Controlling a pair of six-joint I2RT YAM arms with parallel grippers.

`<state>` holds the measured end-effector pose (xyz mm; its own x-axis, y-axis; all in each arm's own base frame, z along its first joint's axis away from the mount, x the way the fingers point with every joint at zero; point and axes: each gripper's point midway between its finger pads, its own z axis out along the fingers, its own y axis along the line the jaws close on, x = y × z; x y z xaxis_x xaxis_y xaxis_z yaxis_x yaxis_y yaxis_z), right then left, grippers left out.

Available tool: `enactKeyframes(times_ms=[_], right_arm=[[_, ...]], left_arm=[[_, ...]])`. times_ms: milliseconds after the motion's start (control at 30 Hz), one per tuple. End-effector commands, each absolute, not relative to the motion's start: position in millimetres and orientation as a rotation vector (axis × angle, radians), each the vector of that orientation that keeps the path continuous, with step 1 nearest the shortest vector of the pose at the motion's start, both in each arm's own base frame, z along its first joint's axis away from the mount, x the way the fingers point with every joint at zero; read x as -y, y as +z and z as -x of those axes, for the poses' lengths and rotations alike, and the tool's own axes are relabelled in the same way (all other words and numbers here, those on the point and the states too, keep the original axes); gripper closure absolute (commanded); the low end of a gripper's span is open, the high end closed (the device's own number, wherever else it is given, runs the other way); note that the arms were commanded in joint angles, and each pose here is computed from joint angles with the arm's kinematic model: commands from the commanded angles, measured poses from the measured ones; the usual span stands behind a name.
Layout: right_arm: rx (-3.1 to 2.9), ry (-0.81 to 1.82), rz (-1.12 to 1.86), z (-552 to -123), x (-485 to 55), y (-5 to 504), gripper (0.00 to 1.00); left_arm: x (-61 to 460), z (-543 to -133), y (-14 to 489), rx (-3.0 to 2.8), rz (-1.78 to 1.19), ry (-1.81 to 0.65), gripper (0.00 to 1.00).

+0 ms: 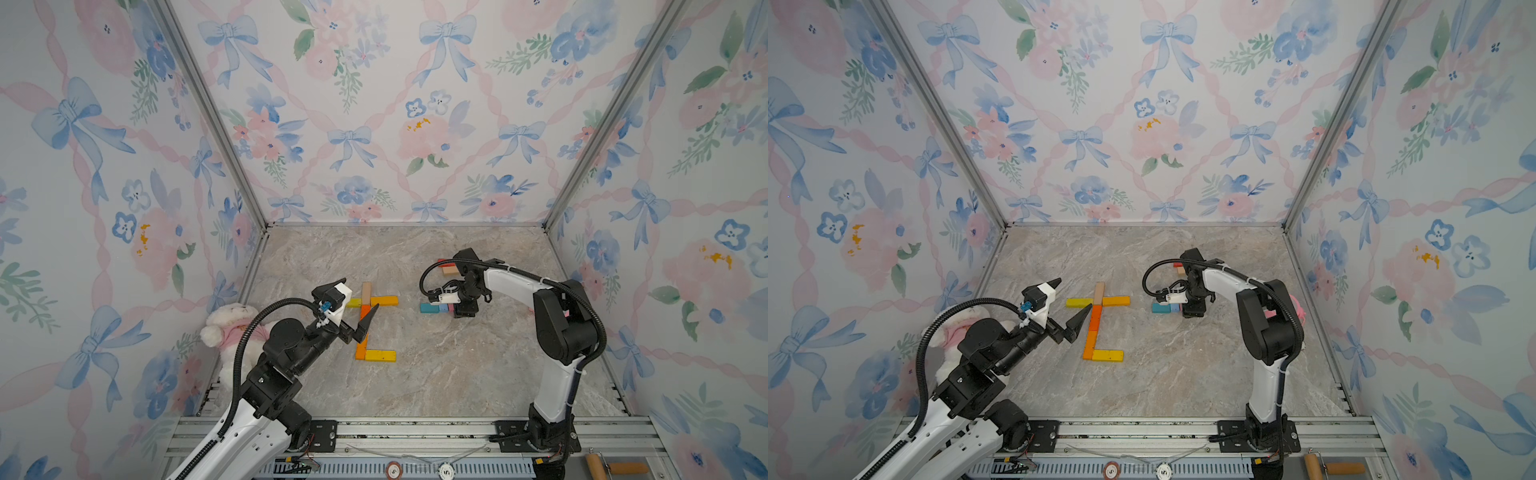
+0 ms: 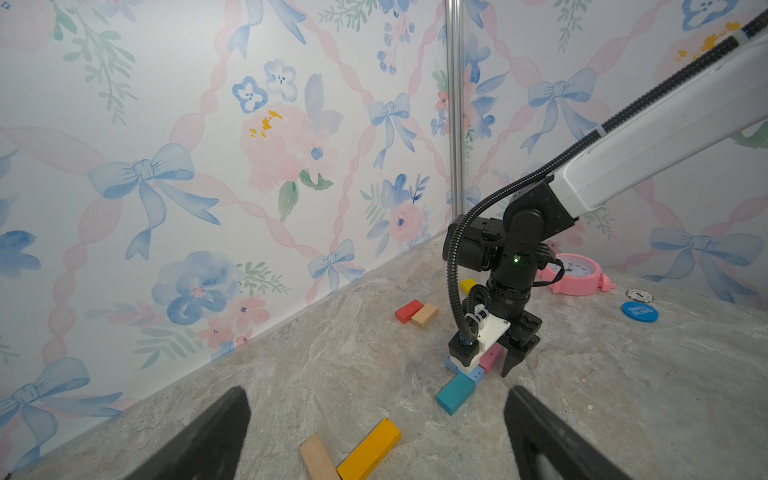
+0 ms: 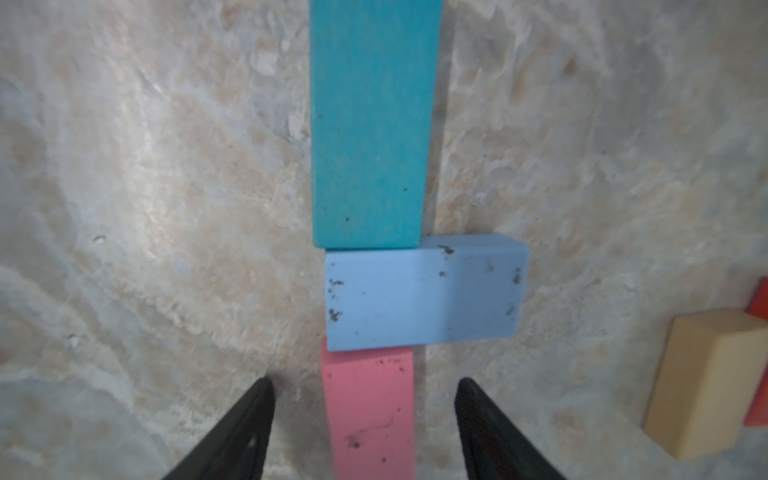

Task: Assemble the letter t with building blocks
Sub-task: Assemble the building block at the center of the board.

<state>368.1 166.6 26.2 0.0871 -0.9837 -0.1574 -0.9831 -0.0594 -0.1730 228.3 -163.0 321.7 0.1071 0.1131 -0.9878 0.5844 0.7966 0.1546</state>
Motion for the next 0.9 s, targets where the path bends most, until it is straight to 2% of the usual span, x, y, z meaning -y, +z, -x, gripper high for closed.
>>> enactKeyframes(times_ms=[0, 267, 633, 733, 867], right_arm=[[-1.996, -0.001, 2.104, -372.6, -172.0, 26.9, 0.28], [-1.982, 0.004, 1.963, -386.5, -178.2, 51.7, 0.28], [-1.911, 0.075, 1.728, -379.5, -179.4, 126.4, 0.26], [-1.889, 0.049, 1.581, -387.5, -174.8, 155.9, 0.26], [-1.94, 0.058, 1.217, -410.7, -163.8, 201.7, 0.3]], left_arm=[[161.6, -228.5, 326.5, -1.418, -0.598, -0.371, 0.02], [161.7, -228.4, 327.0, -1.417, -0.598, -0.372, 0.02], [161.0, -228.0, 327.8, -1.412, -0.595, -0.371, 0.02], [161.3, -228.0, 327.3, -1.413, -0.596, -0.372, 0.02], [160.7, -227.5, 328.6, -1.41, -0.592, -0.374, 0.02]])
